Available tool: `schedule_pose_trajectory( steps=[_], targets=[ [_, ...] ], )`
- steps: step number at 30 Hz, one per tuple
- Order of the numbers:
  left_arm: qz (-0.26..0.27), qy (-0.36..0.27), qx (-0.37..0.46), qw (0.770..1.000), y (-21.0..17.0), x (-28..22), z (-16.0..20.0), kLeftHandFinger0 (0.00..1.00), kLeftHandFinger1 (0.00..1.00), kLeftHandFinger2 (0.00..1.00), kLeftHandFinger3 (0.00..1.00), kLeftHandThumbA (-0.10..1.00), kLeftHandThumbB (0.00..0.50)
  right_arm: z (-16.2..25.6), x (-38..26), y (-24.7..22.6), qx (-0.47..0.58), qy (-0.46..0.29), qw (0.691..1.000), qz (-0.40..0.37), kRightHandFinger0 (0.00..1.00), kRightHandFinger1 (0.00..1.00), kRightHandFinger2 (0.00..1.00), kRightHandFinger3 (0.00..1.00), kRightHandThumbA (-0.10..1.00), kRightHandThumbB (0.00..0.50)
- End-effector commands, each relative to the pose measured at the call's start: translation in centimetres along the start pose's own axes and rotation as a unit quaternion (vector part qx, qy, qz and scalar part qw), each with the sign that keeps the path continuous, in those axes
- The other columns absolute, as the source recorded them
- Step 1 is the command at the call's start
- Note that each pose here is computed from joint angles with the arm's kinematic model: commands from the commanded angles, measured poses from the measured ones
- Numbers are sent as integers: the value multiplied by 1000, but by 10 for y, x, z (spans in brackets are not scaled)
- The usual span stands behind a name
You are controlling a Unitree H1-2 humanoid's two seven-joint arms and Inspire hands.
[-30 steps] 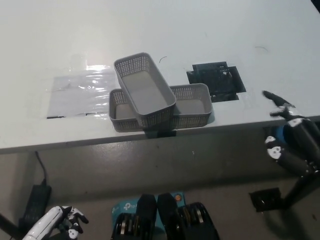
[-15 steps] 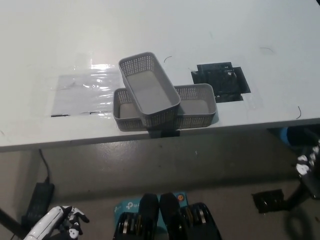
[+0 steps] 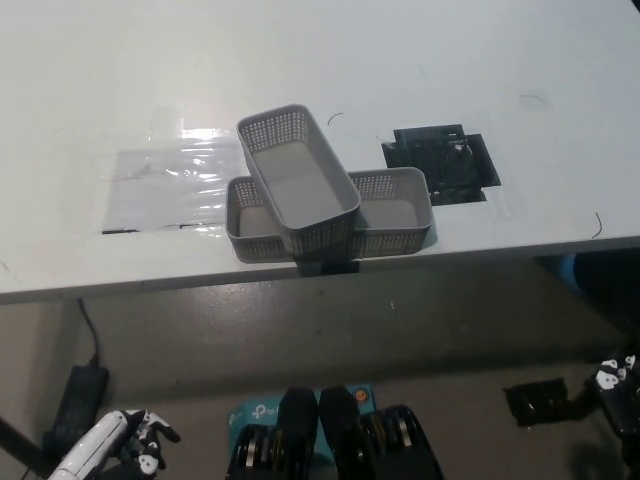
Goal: The robot uses its right hand to pick up the grey box kept on the middle on the desk and place it on top of another box next to it in a right angle
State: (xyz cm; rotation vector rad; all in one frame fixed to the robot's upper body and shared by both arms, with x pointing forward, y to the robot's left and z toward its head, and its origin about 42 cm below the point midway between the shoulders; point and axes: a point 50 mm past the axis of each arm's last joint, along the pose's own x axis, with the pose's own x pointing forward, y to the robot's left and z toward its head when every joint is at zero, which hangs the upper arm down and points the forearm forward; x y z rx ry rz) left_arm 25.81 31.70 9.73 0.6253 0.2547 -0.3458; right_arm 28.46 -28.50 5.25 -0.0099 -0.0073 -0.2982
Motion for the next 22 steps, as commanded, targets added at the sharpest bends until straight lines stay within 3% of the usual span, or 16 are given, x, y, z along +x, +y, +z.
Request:
schedule_pose_trajectory(
  steps=[1,3,12,17,22],
  targets=[
    [15,-10,5,1000,13,4,5,315,304,381,513,96,295,2,8,0,-19,0,1000,17,141,203,347,872,121,166],
    [16,-10,-5,1000,13,5,5,300,295,368,499,77,301,0,10,1,-23,5,999,26,150,216,344,861,124,183],
    [17,-7,-22,1000,8,3,3,345,329,399,481,78,318,2,9,-2,-63,11,997,43,129,186,316,852,179,155],
    [12,-8,-18,1000,4,3,2,300,298,372,502,101,322,-1,9,-7,-104,20,992,66,99,144,296,870,132,111],
    [10,-5,-18,1000,1,1,0,295,296,370,495,104,318,-4,8,-8,-116,20,990,80,85,135,286,859,103,103]
  ],
)
